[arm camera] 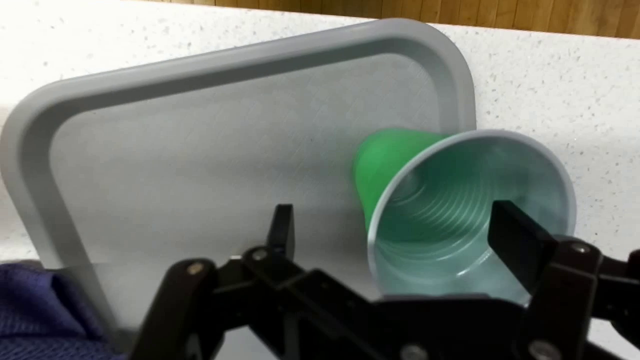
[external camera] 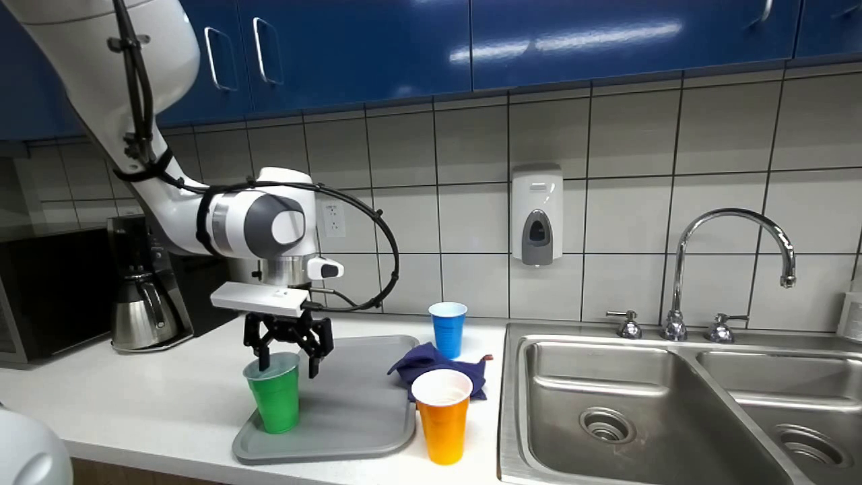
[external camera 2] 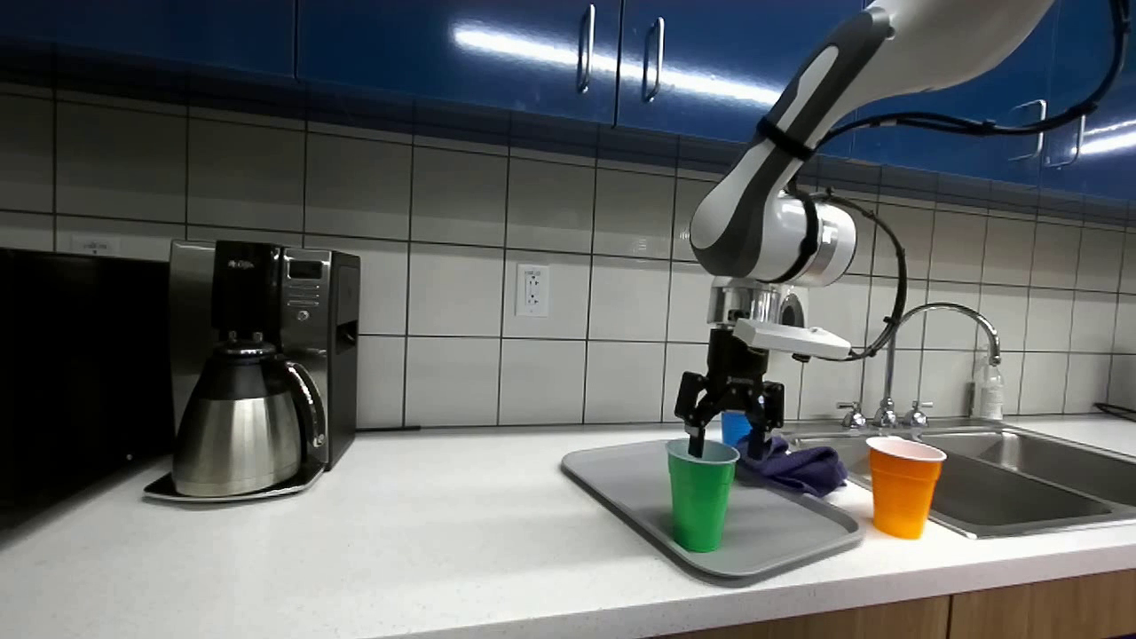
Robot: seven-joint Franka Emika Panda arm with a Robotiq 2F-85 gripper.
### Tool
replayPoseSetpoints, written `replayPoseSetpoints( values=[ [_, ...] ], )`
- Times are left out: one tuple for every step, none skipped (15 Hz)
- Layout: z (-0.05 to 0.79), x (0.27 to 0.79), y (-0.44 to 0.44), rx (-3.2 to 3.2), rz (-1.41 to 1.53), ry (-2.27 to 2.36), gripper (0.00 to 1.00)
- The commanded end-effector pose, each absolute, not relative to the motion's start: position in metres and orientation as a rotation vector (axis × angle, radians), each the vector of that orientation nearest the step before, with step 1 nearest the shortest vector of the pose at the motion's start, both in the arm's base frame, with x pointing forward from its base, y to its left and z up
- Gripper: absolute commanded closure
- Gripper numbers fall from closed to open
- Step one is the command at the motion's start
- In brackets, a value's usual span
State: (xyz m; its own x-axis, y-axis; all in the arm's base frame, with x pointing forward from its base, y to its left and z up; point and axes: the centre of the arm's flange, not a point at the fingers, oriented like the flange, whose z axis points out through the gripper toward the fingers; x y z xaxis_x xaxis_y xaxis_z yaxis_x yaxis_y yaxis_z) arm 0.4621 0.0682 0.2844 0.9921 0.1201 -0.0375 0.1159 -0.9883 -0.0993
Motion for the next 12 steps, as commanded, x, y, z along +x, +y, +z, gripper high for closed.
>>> replayPoseSetpoints(
  values=[
    [0.32,0.445,0.065,-3.039,0.037,-0.252,0.0],
    [0.326,0.444,0.065,-3.041,0.026,-0.258,0.0],
    [0.332,0.444,0.065,-3.04,0.016,-0.261,0.0],
    [0.338,0.444,0.065,-3.044,0.004,-0.263,0.0],
    [0.344,0.444,0.065,-3.051,-0.005,-0.263,0.0],
    [0.351,0.445,0.065,-3.06,-0.016,-0.267,0.0],
    [0.356,0.446,0.064,-3.067,-0.025,-0.274,0.0],
    [0.362,0.446,0.061,-3.081,-0.036,-0.282,0.0],
    [0.366,0.447,0.058,-3.093,-0.04,-0.291,0.0],
    [0.37,0.446,0.054,-3.105,-0.045,-0.299,0.0],
    [0.374,0.446,0.05,-3.116,-0.046,-0.309,0.0],
    [0.379,0.447,0.043,-3.13,-0.048,-0.315,0.0]
  ],
)
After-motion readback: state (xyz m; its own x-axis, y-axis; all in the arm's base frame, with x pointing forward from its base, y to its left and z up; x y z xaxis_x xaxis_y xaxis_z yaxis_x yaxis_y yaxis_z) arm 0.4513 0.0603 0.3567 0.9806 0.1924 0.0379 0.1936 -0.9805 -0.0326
